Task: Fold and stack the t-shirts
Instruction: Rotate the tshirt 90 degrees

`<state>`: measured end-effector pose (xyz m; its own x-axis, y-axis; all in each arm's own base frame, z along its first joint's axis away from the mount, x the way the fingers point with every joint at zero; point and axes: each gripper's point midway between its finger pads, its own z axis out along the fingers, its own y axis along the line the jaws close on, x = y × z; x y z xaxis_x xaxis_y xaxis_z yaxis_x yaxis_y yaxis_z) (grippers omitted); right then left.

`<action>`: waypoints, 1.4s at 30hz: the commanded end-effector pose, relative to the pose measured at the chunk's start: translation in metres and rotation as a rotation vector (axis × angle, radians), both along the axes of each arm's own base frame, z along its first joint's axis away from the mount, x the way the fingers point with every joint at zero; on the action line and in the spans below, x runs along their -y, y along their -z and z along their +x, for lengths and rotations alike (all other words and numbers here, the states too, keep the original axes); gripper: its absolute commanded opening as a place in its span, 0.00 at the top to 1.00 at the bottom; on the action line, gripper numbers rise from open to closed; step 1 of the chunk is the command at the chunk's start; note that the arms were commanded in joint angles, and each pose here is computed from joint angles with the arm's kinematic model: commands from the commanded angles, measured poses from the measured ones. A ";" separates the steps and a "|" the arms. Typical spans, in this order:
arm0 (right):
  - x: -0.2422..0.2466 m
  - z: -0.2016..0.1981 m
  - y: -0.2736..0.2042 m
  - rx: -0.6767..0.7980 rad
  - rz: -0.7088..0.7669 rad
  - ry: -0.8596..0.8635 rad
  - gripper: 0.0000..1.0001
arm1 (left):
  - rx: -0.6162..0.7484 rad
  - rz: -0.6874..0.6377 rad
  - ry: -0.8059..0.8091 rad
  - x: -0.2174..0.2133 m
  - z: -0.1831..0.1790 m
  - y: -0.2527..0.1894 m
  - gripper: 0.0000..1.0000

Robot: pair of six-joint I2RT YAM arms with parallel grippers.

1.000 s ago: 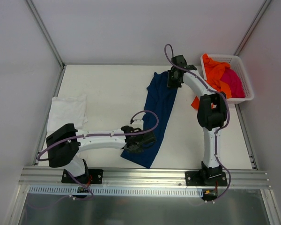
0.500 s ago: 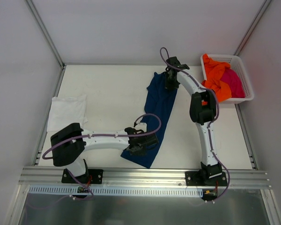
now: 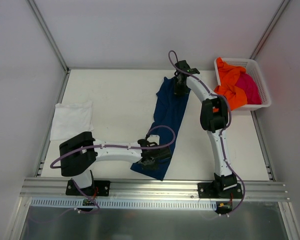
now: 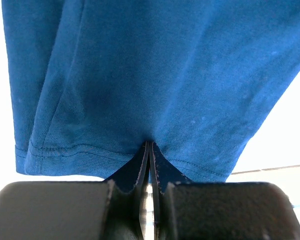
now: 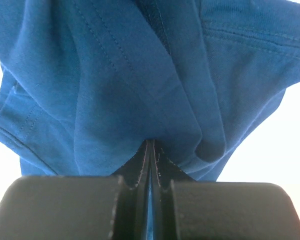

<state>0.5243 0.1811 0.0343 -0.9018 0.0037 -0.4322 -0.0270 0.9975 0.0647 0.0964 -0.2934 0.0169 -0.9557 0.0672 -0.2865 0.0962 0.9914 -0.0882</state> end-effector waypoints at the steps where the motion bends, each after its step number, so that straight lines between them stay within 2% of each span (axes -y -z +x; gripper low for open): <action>1: -0.005 0.003 -0.007 0.009 -0.002 -0.004 0.99 | -0.030 -0.042 0.001 0.016 -0.010 -0.006 1.00; 14: -0.022 0.014 -0.003 0.016 0.074 -0.022 0.99 | -0.024 -0.205 0.113 0.081 -0.029 -0.041 1.00; 19: -0.024 0.016 -0.004 0.006 0.121 -0.033 1.00 | -0.027 -0.206 0.139 0.090 -0.034 -0.040 1.00; 27: -0.012 0.018 0.000 0.006 0.102 -0.018 1.00 | 0.013 -0.168 0.105 0.061 -0.029 -0.034 1.00; 35: -0.015 0.027 -0.003 0.024 0.164 -0.004 1.00 | 0.061 -0.077 0.053 0.024 -0.019 -0.028 1.00; 42: -0.016 0.029 -0.008 0.037 0.174 -0.003 0.99 | 0.024 -0.043 0.045 0.026 -0.019 -0.014 1.00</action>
<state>0.5422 0.1941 0.0314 -0.9046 0.0582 -0.4223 -0.0352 0.9771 0.2100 0.0745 -0.3227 0.0349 -0.9415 0.1128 -0.3174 0.1696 0.9729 -0.1571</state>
